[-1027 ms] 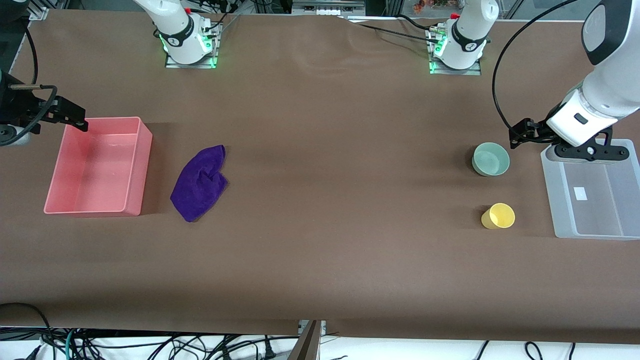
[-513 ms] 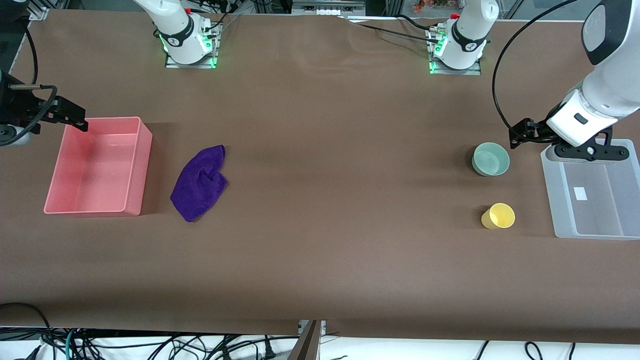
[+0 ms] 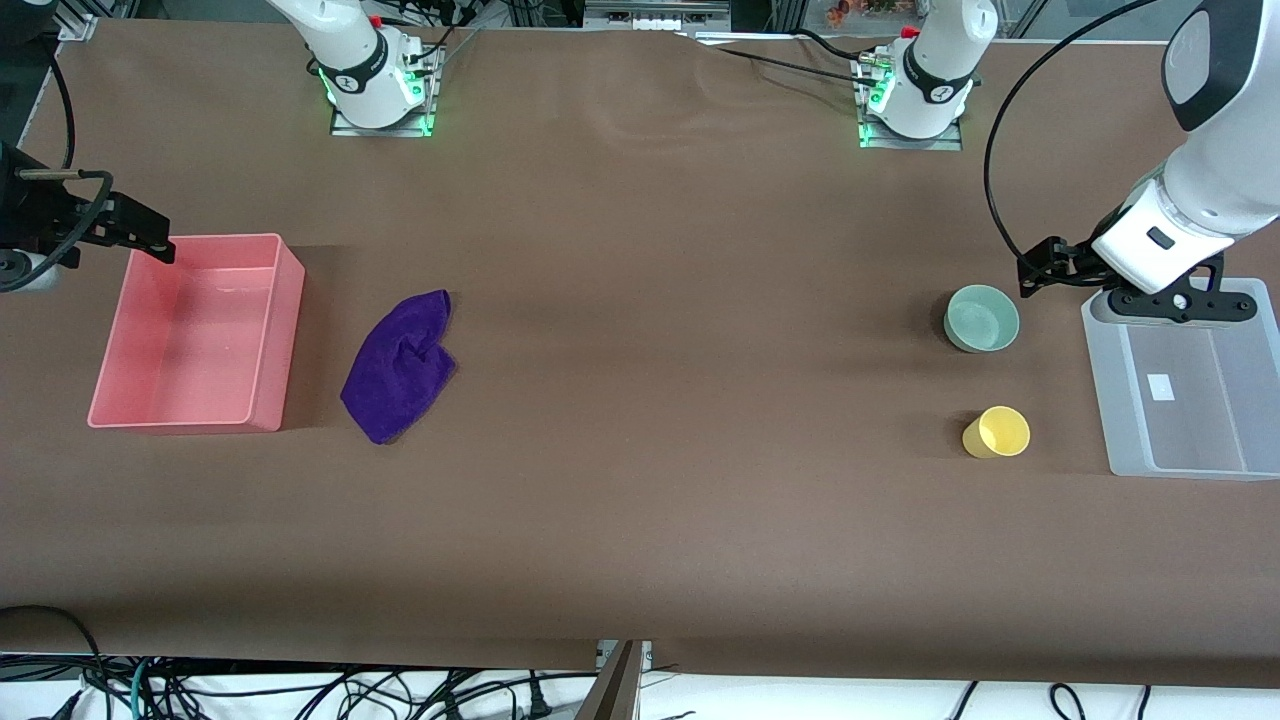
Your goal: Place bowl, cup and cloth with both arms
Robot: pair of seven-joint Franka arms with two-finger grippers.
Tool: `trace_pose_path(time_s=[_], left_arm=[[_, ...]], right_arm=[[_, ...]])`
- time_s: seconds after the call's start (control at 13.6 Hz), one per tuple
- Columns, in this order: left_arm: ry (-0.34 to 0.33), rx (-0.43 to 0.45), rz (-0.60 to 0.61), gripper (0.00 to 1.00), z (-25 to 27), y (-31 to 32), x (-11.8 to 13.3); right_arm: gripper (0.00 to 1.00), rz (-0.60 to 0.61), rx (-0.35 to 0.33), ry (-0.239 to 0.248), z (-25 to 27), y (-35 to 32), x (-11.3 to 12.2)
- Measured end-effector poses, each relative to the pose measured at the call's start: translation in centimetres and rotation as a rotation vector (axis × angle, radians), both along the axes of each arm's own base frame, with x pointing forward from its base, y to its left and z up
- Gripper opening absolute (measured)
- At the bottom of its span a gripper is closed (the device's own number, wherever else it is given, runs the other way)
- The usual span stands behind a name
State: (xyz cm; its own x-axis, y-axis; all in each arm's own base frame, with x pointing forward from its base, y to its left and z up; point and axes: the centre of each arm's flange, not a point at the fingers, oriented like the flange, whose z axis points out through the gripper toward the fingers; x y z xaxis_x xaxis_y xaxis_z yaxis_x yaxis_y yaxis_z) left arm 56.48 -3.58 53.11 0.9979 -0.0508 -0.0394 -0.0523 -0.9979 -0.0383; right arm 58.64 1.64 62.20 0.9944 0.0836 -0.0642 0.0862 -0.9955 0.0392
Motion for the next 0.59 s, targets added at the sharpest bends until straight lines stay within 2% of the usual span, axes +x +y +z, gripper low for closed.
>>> trace_pose_path(time_s=[0.59], left_arm=[[0.023,0.000,0.003,1.00,-1.3,0.2,0.3]], right_arm=[[1.00,0.000,0.000,-0.001,0.0,0.0,0.0]])
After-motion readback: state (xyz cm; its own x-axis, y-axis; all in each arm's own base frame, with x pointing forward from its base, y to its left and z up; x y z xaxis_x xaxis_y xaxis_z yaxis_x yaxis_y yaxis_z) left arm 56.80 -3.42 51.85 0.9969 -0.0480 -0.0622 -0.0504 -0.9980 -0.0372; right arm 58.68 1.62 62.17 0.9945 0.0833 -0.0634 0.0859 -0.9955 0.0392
